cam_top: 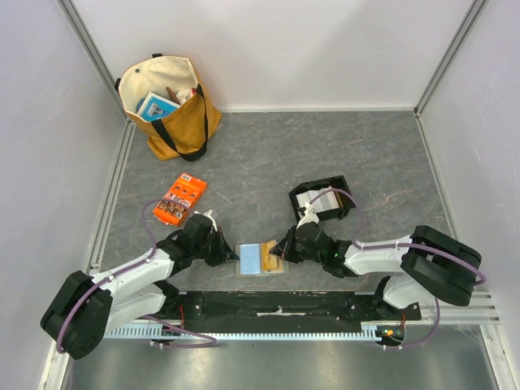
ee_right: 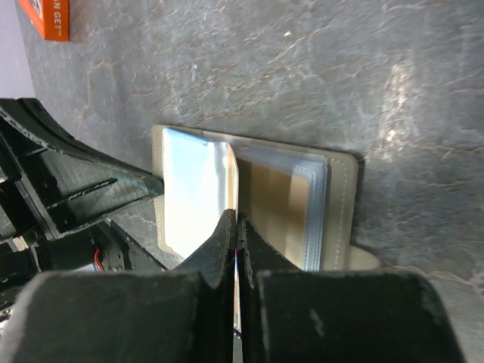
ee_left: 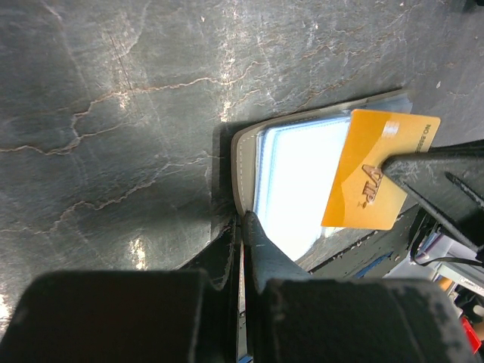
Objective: Put the credit cards into the card holder
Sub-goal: Insert the credit card into the card holder.
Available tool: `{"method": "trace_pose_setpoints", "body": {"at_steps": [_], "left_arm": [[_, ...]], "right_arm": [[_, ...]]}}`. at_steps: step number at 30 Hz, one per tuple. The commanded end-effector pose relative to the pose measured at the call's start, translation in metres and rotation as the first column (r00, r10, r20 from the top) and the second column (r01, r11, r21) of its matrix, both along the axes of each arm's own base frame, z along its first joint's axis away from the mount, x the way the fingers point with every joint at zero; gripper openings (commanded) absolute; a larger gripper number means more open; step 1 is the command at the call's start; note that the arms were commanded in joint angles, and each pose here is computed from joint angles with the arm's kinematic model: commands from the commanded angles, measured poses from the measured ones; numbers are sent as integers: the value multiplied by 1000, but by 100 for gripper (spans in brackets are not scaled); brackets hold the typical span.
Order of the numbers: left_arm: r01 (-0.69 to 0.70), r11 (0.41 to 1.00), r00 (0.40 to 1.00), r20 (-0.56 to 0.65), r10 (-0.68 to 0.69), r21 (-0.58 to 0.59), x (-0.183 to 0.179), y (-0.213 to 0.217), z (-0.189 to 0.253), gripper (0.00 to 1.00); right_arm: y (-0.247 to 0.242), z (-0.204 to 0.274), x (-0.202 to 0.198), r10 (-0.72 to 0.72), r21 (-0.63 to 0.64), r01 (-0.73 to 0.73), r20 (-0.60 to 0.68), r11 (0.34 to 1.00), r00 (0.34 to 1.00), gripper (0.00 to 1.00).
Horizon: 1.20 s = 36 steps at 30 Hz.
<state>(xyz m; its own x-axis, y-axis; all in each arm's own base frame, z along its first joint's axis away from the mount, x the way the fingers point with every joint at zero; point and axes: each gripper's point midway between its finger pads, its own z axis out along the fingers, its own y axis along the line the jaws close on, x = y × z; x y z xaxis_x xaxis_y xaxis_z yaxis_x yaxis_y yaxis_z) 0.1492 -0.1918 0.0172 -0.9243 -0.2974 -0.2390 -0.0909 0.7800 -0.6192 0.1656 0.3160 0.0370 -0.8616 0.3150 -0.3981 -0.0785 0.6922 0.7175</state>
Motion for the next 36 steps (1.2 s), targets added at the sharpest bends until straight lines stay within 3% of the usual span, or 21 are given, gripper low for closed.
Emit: {"method": "trace_pose_setpoints", "body": {"at_steps": [1,17,27,36], "left_arm": [[0,1000,1000,24,-1,17,3,2,-2,2],[-8,1000,1000,19,8,18,4,2,-2,2],[-2,1000,1000,25,2,11,5,0,0,2],[0,1000,1000,24,-1,10,3,1,-2,2]], "right_arm": [[-8,-10,1,8,-23,-8,-11,1000,1000,0],[8,-1,-10,65,60,-62,-44,996,997,0],[-1,-20,-10,8,33,-5,-72,999,997,0],[-2,-18,6,-27,-24,26,-18,999,999,0]]}}
